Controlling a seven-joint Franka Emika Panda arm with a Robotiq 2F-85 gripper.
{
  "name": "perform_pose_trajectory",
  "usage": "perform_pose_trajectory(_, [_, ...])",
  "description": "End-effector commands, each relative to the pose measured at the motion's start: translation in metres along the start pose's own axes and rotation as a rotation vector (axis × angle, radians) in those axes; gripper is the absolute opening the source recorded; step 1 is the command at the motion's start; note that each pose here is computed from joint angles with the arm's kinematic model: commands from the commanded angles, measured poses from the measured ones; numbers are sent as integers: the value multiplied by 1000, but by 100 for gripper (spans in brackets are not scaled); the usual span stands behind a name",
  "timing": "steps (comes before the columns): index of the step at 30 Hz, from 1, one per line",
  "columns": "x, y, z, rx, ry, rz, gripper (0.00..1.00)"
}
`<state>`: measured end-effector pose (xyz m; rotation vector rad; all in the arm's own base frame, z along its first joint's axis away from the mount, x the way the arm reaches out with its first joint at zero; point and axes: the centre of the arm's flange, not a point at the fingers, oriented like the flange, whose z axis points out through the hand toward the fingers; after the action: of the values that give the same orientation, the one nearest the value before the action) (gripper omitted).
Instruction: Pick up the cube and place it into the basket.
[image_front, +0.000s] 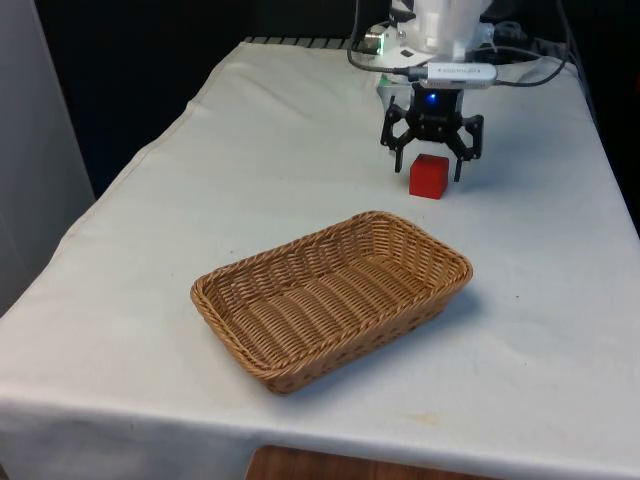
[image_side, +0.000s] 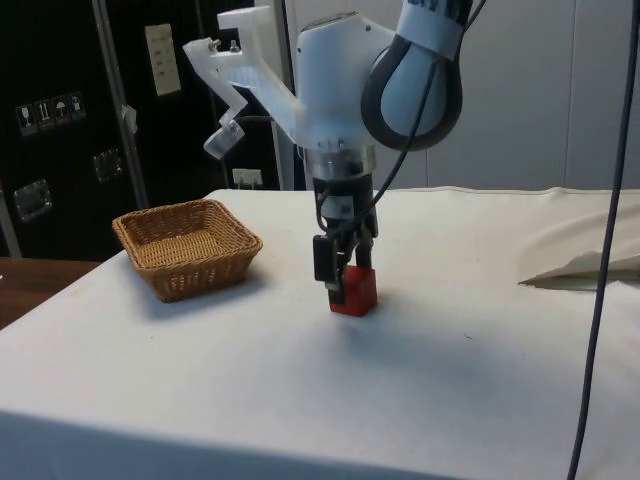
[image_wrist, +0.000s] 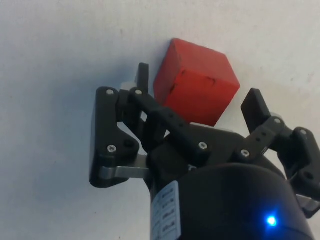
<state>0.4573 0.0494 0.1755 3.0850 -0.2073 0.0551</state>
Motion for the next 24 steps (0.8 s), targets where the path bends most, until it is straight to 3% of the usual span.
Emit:
perform_pose_trajectory(1, [0, 0, 1, 0, -1, 2, 100])
perform_pose_trajectory(4, [1, 0, 3, 1, 2, 12, 100])
perform_pose_trajectory(5, [1, 0, 3, 0, 1, 14, 96])
perform_pose_trajectory(6, [1, 0, 3, 0, 1, 15, 88])
perform_pose_trajectory(7, [1, 0, 3, 0, 0, 15, 71])
perform_pose_trajectory(9, [1, 0, 2, -1, -3, 12, 49])
perform_pose_trajectory(10, [1, 0, 3, 0, 0, 16, 49])
perform_pose_trajectory(13, [1, 0, 4, -1, -2, 17, 16])
perform_pose_trajectory(14, [1, 0, 4, 0, 0, 17, 0])
perform_pose_trajectory(24, [2, 0, 2, 0, -1, 19, 1])
